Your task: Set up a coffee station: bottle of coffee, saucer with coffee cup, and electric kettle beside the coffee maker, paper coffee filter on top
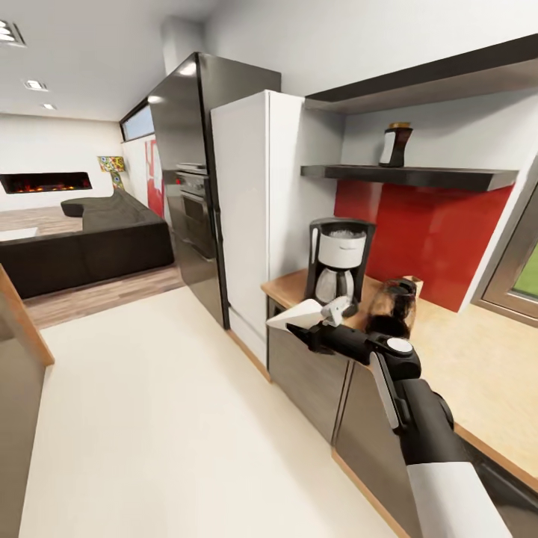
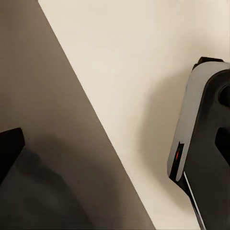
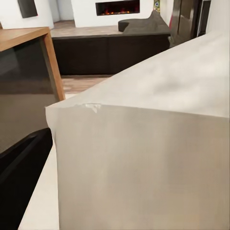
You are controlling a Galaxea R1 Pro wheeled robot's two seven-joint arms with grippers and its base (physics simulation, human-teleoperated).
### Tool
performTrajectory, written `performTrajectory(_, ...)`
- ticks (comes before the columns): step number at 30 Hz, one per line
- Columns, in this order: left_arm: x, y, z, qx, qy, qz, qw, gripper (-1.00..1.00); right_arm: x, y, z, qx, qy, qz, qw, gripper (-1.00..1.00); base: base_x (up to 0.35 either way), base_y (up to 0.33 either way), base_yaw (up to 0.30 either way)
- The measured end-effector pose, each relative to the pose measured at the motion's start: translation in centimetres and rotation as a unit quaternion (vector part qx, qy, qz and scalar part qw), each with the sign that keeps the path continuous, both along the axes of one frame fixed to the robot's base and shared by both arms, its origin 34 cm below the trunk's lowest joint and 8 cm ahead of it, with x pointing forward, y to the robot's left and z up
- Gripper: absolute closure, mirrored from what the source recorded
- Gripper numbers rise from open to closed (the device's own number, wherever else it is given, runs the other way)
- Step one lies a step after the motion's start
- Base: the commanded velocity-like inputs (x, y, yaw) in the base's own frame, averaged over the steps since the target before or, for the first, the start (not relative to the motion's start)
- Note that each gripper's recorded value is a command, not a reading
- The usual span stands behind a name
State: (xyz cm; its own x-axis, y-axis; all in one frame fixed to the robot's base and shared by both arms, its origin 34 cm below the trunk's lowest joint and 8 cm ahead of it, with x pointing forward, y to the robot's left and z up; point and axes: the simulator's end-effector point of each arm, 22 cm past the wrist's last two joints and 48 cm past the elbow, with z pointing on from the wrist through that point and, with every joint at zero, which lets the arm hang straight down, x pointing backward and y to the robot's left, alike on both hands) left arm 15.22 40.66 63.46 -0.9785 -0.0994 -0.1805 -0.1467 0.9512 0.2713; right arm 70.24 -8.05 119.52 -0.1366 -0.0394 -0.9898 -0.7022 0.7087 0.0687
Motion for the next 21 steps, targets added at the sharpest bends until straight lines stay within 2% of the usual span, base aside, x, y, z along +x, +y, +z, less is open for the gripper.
performTrajectory(21, 0.01, -0.03, -0.01, 0.0, 0.0, 0.0, 1.0, -1.0, -0.02, 0.05, -0.02, -0.001, 0.0, 0.0, 1.0, 1.0, 0.229, 0.246, 0.002)
